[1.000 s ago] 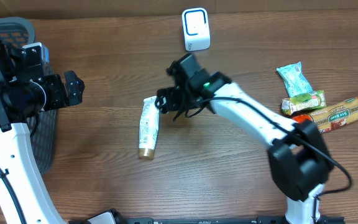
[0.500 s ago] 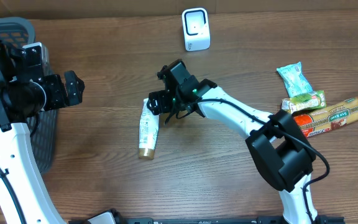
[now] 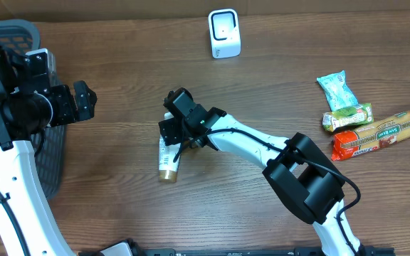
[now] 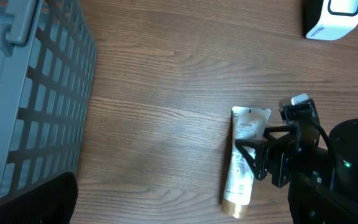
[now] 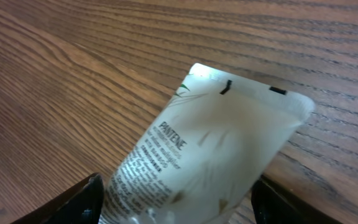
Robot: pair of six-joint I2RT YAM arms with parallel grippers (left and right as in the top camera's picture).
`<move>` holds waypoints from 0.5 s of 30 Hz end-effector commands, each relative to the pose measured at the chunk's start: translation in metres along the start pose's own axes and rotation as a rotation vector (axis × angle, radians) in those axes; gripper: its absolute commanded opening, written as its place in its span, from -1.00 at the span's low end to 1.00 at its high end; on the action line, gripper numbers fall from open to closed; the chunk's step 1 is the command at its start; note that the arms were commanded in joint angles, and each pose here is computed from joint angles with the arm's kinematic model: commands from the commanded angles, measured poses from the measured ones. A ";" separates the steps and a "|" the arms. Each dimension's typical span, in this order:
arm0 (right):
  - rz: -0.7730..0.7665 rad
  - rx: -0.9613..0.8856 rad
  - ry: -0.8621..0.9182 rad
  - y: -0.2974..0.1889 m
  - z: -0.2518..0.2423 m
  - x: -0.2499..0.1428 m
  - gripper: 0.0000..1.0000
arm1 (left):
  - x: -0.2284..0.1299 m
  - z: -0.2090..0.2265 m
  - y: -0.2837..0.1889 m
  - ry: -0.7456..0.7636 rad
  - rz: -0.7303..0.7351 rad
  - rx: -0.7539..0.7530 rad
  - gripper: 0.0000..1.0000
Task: Scan the item barcode
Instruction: 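Grasp the cream tube with the right gripper and lift it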
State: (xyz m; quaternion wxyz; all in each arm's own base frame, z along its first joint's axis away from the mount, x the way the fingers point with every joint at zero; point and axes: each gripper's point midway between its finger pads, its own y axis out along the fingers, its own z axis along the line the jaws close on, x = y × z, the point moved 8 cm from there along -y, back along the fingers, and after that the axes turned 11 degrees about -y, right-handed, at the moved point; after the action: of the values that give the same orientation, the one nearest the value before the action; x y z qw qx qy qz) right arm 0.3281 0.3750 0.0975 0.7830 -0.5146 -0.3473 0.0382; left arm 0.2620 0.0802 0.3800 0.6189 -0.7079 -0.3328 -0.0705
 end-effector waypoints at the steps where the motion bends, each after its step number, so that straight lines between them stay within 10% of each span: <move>1: 0.045 -0.048 -0.002 0.011 -0.009 -0.010 0.51 | 0.002 -0.001 -0.003 0.016 -0.012 -0.014 0.99; 10: 0.125 -0.019 0.067 -0.003 -0.010 -0.010 -0.58 | 0.002 -0.001 -0.003 0.015 -0.012 -0.014 0.99; 15: 0.154 0.001 0.105 -0.015 -0.021 -0.007 -0.64 | 0.002 -0.001 -0.003 0.016 -0.012 -0.014 0.99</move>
State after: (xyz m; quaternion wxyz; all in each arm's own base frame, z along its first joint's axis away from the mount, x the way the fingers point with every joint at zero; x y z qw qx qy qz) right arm 0.3256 0.3584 0.1001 0.7919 -0.5375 -0.2816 0.0685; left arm 0.2620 0.0802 0.3800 0.6189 -0.7079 -0.3328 -0.0705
